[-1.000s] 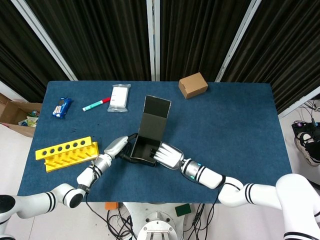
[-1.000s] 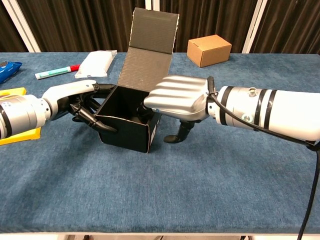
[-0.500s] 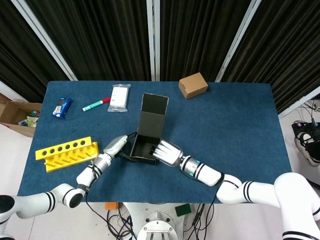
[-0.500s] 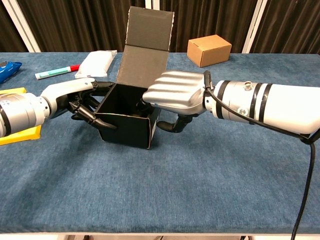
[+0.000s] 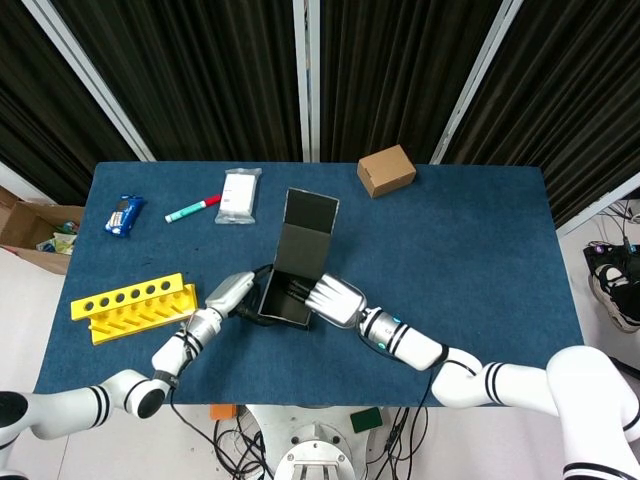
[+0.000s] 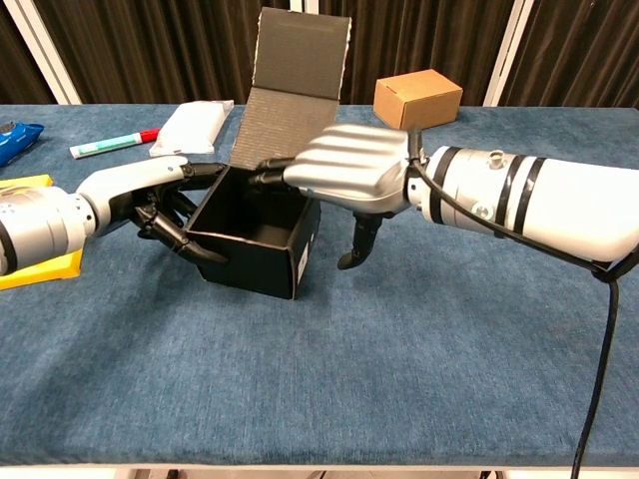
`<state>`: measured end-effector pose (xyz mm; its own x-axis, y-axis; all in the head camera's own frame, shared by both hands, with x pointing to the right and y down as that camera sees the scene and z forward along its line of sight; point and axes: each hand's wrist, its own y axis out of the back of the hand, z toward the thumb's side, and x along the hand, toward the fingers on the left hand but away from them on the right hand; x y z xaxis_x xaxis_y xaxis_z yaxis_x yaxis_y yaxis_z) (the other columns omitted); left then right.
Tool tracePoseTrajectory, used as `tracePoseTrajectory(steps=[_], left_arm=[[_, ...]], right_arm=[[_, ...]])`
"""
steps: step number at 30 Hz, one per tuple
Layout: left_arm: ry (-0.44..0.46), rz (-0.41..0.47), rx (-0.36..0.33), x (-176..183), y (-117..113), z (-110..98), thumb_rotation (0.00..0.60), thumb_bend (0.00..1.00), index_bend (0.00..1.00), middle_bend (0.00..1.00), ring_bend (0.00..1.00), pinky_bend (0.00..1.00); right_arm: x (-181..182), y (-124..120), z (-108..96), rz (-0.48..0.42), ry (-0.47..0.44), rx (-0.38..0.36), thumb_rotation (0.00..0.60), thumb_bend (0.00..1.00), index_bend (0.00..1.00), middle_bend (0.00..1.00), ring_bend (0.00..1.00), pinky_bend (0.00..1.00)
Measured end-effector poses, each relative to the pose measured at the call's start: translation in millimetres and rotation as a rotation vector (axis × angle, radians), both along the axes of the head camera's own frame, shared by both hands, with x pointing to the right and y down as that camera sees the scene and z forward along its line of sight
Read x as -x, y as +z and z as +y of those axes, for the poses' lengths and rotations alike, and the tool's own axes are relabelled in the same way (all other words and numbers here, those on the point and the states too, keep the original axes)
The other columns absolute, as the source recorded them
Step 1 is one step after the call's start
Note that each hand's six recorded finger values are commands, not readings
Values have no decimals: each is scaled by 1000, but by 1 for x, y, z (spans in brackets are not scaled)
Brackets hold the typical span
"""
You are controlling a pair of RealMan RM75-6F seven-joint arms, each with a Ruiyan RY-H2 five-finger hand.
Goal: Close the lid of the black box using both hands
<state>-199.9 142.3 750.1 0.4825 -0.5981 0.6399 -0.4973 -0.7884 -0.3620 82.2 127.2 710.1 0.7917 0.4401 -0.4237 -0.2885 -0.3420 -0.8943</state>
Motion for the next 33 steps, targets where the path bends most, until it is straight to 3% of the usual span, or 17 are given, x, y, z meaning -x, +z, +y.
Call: tracePoseTrajectory(steps=[8,16,19,20,22,23,26,29,33], left_arm=[[-2,-4,0,0,-3,6,600,73,71,12,650,942],[1,2,9,-2,-3,6,600,74,65,24,652,942],[-9,12,24,-2,-3,5,600,73,70,67,660,942],[-13,16,29,-3,-3,4,600,73,77,89,663,942],[-21,22,36,-3,-2,3,600,74,109,138,670,942],[-25,24,39,-3,-2,2,600,74,146,177,676,942],[-37,28,38,-4,-1,1,600,73,241,260,689,942],[-43,24,28,-4,-1,1,600,74,292,311,698,942],[-40,11,12,-4,-2,1,600,72,302,325,701,942]], right_arm=[[-24,-19,-6,-85,111,27,600,33,83,124,708,1000],[-85,-34,-13,-162,368,174,600,69,97,195,706,1000],[-106,-32,-16,-179,468,252,600,136,151,265,648,998],[-115,-30,-18,-186,514,296,600,162,170,296,595,958],[-126,-25,-19,-195,582,373,600,178,188,320,468,769],[-133,-21,-19,-198,626,433,600,187,190,309,363,587],[-144,-9,-18,-201,729,592,600,212,191,243,165,303],[-147,1,-19,-216,809,727,600,221,178,202,82,186],[-138,8,-41,-273,892,855,600,232,151,175,56,148]])
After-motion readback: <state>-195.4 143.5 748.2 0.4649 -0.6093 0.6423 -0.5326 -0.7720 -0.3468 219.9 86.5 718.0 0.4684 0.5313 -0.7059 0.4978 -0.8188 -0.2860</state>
